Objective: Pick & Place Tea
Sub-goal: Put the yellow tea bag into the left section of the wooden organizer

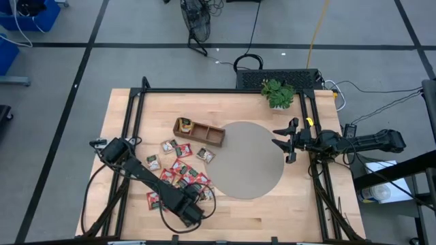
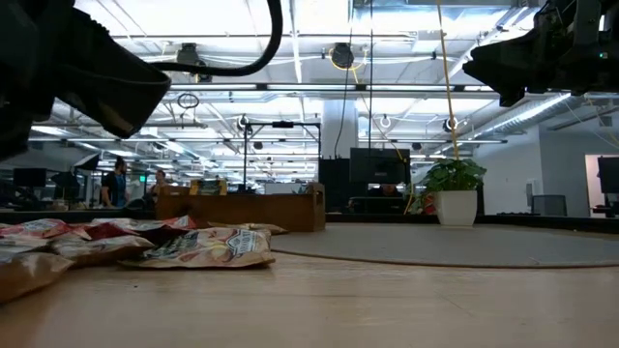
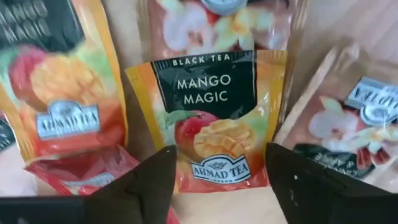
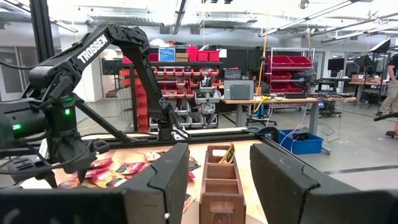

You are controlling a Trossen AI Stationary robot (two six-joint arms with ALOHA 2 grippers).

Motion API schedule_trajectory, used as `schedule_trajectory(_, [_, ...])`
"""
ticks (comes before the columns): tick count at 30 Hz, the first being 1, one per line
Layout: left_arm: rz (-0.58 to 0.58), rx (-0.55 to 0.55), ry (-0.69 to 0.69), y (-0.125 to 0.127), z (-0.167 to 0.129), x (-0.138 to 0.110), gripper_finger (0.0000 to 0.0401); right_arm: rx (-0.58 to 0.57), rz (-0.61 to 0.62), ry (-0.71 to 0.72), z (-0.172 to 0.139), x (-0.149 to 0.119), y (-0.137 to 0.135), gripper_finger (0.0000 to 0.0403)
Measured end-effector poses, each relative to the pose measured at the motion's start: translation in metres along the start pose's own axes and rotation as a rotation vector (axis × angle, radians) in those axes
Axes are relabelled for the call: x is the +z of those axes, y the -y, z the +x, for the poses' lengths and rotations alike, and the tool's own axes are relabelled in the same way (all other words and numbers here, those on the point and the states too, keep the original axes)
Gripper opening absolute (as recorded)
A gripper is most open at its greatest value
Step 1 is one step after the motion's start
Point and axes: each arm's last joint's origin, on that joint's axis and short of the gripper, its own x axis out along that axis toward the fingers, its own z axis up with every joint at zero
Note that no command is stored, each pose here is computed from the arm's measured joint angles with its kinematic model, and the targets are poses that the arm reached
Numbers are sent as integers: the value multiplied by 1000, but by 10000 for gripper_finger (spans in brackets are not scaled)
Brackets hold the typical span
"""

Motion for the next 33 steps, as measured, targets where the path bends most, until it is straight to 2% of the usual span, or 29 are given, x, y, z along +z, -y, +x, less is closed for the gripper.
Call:
schedule_trajectory(4, [-2,-6,-26,0,0,-1,199,0,0,0,0,0,0,155])
schedule_trajectory(14, [-3,-19,-57,0,-2,1,71,0,0,0,0,0,0,155])
schedule_trajectory(20, [47,-46,-102,1,-7,5,7,0,0,0,0,0,0,155])
schedule_trajectory(28, [135,-82,-10,12,-34,2,5,0,0,0,0,0,0,155])
schedule_trajectory(31, [182,-128,1,19,-34,-3,17,0,0,0,0,0,0,155])
schedule_trajectory(33, [194,-121,-4,19,-33,-6,35,0,0,0,0,0,0,155])
